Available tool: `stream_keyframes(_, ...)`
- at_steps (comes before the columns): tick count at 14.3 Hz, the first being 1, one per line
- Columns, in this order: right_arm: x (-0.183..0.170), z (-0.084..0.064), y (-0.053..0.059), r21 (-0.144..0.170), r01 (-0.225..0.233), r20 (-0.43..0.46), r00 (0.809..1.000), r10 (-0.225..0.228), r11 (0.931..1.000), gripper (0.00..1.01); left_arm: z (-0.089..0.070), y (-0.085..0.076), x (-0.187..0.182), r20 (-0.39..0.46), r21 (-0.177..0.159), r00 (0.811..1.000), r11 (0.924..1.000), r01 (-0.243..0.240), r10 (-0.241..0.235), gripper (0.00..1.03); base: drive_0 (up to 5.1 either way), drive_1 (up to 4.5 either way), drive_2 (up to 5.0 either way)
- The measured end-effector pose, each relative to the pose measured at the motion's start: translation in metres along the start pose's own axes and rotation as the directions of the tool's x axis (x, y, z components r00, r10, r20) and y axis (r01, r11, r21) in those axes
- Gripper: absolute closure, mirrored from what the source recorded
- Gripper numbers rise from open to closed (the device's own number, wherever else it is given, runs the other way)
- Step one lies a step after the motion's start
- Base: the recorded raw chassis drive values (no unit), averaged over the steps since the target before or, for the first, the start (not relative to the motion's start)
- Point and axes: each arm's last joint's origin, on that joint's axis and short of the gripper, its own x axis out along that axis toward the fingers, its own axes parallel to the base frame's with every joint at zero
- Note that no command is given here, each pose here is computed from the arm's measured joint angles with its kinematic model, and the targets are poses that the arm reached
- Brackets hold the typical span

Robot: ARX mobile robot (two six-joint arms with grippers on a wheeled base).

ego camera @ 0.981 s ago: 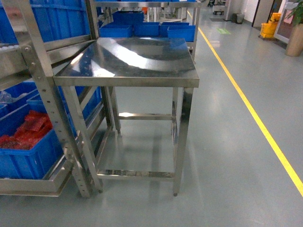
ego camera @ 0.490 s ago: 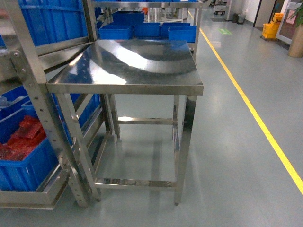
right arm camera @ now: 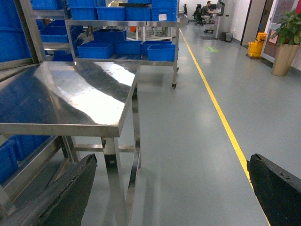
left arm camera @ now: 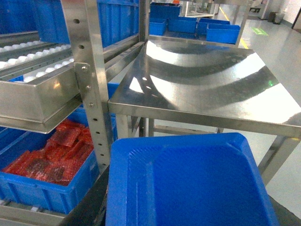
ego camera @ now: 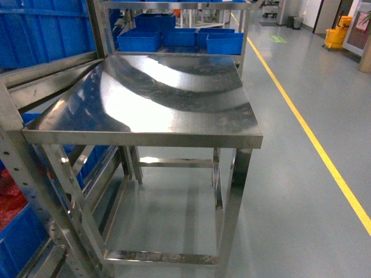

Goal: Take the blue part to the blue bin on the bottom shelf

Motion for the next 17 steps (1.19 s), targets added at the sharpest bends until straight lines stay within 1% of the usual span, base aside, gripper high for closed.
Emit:
stream_keyframes(1, 0.0000, 0.0003, 0.0000, 0.000, 0.000, 0.003, 1.000, 0.000, 1.0000, 0.03, 0.0001, 0.0000, 0.0000, 0.001, -0.001, 1.000, 1.0000, 0.001, -0.001, 0.59, 2.7, 2.32, -5.0)
stream_keyframes(3, 0.0000, -0.0003, -0.0001, 0.000, 0.003, -0.003, 1.000, -0.003, 1.0000, 0.03, -0.0002, -0.0004, 0.0004, -0.003, 0.002, 1.000, 1.0000, 0.003, -0.003, 0.59, 0.0, 0.00, 0.0)
stream_keyframes(15, 0.0000, 0.0001, 0.0000, 0.000, 0.000, 0.002, 1.000, 0.000, 1.0000, 0.03, 0.0003, -0.0001, -0.0001, 0.002, -0.002, 1.000, 1.0000, 0.004, -0.004, 0.59, -4.8, 2.57, 2.6)
stream_keyframes(17, 0.0000, 0.0003, 0.0000, 0.000, 0.000, 0.003, 1.000, 0.000, 1.0000, 0.03, 0.0001, -0.0001, 0.0000, 0.000, 0.000, 1.000, 1.0000, 0.004, -0.004, 0.59, -4.9, 1.26, 3.5)
